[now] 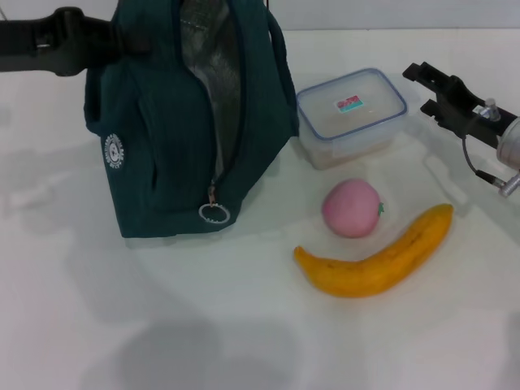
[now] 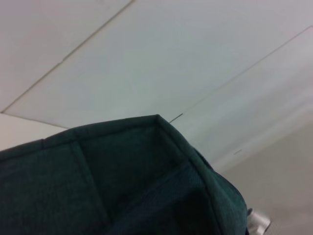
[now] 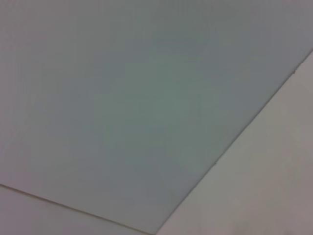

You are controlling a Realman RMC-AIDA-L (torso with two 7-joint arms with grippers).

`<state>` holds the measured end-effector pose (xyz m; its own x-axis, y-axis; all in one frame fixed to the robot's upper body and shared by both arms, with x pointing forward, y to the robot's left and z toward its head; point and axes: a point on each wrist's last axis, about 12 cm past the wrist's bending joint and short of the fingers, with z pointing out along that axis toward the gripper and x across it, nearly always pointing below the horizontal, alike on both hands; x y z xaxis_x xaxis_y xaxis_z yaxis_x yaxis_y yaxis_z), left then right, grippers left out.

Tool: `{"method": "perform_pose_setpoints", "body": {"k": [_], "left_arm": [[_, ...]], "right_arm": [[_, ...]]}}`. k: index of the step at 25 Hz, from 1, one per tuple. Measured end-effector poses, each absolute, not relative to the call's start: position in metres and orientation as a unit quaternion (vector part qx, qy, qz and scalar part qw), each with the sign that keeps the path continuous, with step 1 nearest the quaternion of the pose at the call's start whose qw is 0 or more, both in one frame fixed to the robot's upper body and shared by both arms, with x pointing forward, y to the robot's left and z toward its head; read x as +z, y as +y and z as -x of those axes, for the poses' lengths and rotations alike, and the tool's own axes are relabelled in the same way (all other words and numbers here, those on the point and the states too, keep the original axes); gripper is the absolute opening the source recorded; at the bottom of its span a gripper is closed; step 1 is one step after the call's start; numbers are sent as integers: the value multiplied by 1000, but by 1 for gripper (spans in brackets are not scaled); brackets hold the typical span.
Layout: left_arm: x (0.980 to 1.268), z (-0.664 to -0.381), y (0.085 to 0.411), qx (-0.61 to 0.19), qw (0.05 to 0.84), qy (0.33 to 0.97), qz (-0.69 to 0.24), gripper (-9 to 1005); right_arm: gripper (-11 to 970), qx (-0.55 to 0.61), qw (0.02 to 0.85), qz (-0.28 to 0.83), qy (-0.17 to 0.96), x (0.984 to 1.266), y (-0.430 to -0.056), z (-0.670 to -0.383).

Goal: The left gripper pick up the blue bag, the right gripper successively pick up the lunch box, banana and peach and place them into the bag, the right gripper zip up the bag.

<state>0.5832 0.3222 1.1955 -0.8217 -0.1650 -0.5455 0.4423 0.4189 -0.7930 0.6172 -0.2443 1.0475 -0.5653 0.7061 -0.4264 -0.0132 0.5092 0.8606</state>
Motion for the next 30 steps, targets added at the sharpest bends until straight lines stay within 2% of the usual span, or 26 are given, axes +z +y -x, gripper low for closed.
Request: {"method": "perform_pose_setpoints", "body": {"k": [30], "left_arm": [[1194,-591,314,-535,282,792,-84,37]], "right_arm": [[870,449,399,-189,777,1064,-217,-636]]}}
